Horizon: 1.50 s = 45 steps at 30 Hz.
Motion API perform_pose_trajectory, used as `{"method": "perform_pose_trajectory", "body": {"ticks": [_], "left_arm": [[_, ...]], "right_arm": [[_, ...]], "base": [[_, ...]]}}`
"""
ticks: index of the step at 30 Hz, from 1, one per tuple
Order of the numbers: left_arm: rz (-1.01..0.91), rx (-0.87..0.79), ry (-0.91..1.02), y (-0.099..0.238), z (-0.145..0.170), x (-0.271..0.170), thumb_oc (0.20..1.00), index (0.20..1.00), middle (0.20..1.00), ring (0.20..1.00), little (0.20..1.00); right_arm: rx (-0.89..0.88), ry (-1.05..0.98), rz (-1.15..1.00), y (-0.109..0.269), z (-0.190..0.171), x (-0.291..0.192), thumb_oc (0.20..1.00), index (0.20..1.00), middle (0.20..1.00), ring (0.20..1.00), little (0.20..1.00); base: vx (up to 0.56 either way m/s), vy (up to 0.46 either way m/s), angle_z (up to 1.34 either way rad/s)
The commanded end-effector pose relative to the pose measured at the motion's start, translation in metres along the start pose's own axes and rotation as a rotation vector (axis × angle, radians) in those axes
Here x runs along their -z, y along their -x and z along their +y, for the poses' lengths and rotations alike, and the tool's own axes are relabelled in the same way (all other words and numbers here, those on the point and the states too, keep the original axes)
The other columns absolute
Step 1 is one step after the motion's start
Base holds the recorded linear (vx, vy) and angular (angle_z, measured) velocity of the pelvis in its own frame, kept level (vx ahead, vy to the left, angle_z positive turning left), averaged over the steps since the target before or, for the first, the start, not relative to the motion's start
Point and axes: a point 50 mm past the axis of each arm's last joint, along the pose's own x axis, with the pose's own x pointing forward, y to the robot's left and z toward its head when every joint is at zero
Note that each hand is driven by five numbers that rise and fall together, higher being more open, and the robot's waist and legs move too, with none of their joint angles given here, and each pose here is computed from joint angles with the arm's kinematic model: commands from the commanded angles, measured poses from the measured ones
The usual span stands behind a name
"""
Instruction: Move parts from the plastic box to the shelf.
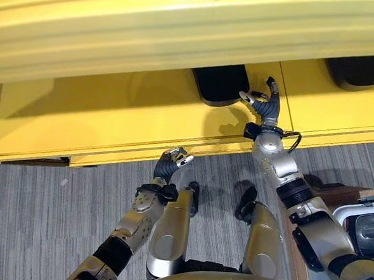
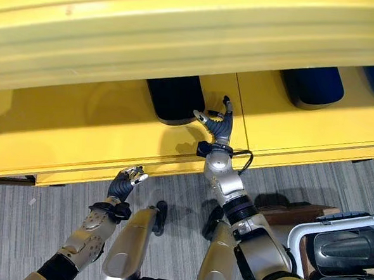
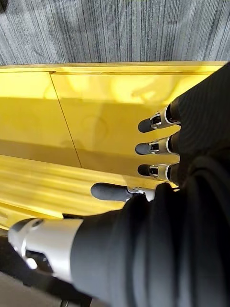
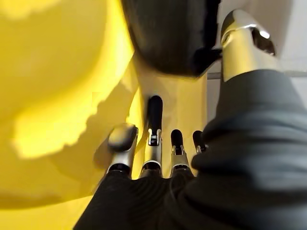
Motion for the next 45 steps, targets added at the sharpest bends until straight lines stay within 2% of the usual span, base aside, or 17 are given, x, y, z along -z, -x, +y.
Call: {"method": "perform_pose_trajectory", "body": {"ticks": [1, 9, 23, 33, 39, 45], "left_arm": [[-0.111, 0.102, 0.009, 0.006, -0.013, -0.023, 1.000, 1.000, 1.000, 1.000, 1.000], [-0.094, 0.126, 0.006, 0.008, -0.011, -0.018, 1.000, 1.000, 1.000, 1.000, 1.000], [-0.081, 0.129, 0.010, 0.007, -0.008, -0.016, 1.000, 1.000, 1.000, 1.000, 1.000], [-0.082, 0.129, 0.001, 0.007, -0.005, -0.016, 1.000, 1.000, 1.000, 1.000, 1.000], [-0.092, 0.123, -0.001, 0.007, -0.004, -0.017, 1.000, 1.000, 1.000, 1.000, 1.000], [-0.101, 0.120, -0.001, 0.006, -0.004, -0.016, 1.000, 1.000, 1.000, 1.000, 1.000]], "right_arm": [[0.095, 0.118, -0.080, -0.012, -0.022, -0.008, 1.000, 1.000, 1.000, 1.000, 1.000], [0.166, 0.196, -0.151, -0.035, -0.037, -0.035, 1.000, 1.000, 1.000, 1.000, 1.000], [0.043, 0.157, -0.056, -0.040, -0.026, -0.026, 1.000, 1.000, 1.000, 1.000, 1.000], [-0.233, 0.046, 0.026, -0.011, 0.017, -0.006, 1.000, 1.000, 1.000, 1.000, 1.000], [-0.306, -0.011, 0.065, 0.007, 0.033, 0.004, 1.000, 1.000, 1.000, 1.000, 1.000], [-0.280, -0.018, 0.122, 0.019, 0.036, 0.020, 1.000, 1.000, 1.000, 1.000, 1.000]], "base": [[0.00, -0.006, 0.04], [0.01, -0.001, 0.08], [0.01, 0.002, 0.02], [0.00, 0.000, 0.00], [0.00, 0.000, 0.00], [0.00, 0.000, 0.00]]}}
